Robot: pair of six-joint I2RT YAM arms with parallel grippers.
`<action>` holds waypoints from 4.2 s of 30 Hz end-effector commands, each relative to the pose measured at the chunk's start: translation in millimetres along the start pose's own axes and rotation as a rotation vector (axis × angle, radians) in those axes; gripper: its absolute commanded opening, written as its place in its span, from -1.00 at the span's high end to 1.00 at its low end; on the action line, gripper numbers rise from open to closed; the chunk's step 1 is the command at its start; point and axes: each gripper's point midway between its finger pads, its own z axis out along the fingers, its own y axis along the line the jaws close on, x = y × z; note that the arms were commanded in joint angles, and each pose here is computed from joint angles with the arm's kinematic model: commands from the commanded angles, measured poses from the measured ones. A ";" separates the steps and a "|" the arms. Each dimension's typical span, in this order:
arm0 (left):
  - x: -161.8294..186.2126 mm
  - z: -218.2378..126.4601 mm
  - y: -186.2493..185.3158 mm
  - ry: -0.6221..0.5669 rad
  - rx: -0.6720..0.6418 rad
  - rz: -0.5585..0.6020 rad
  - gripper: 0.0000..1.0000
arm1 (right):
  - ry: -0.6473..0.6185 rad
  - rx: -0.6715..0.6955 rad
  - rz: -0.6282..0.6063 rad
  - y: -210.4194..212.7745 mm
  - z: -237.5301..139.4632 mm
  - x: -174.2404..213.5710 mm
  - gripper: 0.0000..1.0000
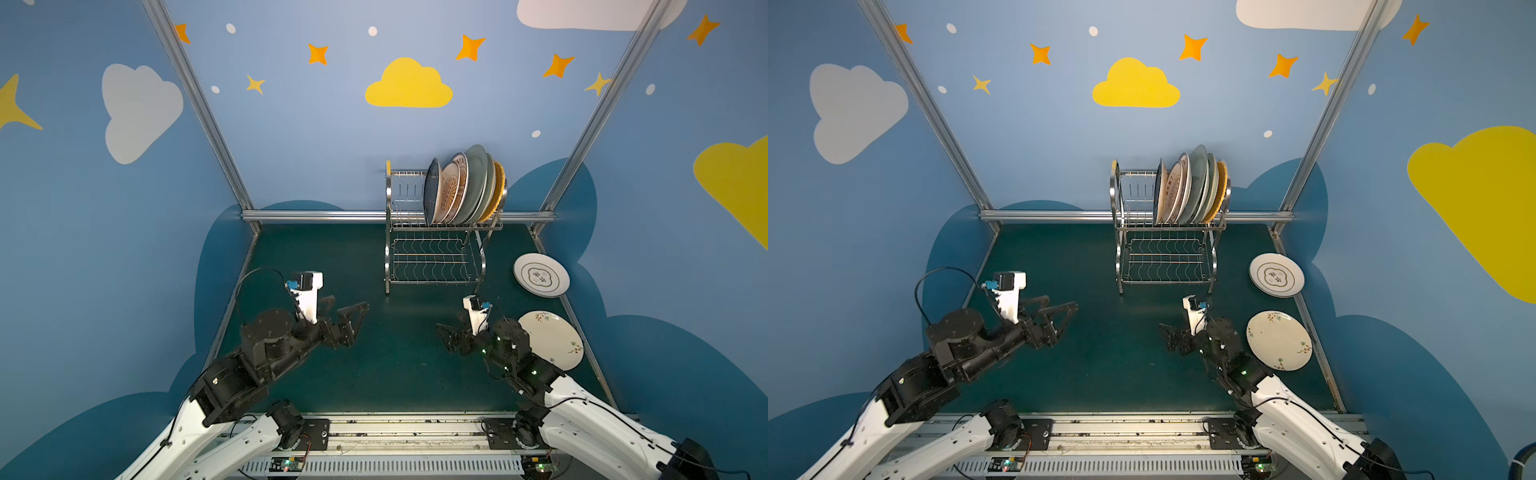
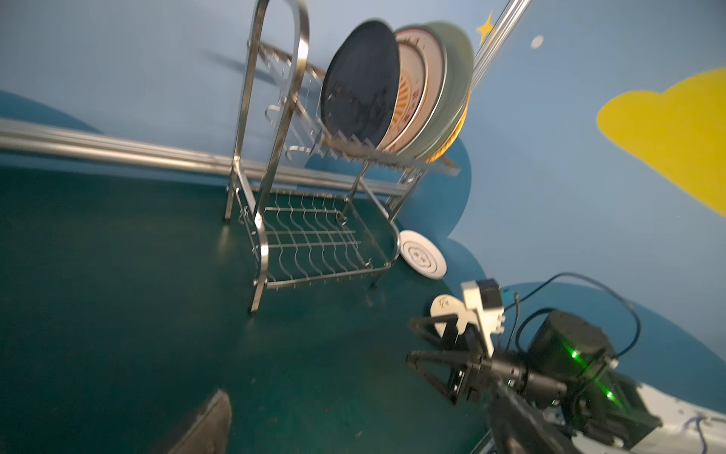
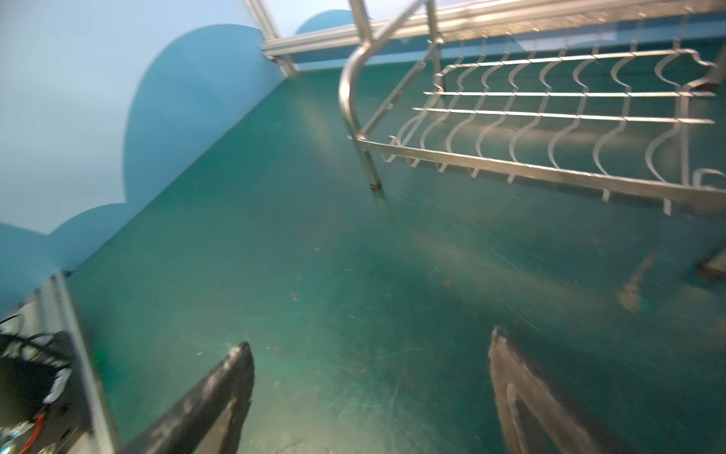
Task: Load the plates into the dish rack
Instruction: 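Open the left gripper and withdraw it from the rack toward the robot, then reach the right gripper to the floral white plate and grip its rim, then slide the floral white plate across the table toward the left gripper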
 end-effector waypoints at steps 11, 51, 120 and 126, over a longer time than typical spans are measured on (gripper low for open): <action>75.2 -9.2 42.2 0.082 -0.026 -0.073 -1.00 | 0.025 0.179 0.224 -48.7 -12.0 -9.6 -0.82; 91.9 3.5 47.1 0.192 -0.024 -0.091 -1.00 | -0.169 1.307 1.317 -264.9 -234.5 115.8 -0.76; 74.5 -7.3 64.9 0.044 -0.091 -0.101 -1.00 | -0.062 0.363 0.949 -164.7 -75.5 48.1 1.00; 75.1 -3.6 65.6 0.037 -0.088 -0.093 -1.00 | -0.016 0.236 0.846 -139.7 -53.2 30.4 1.00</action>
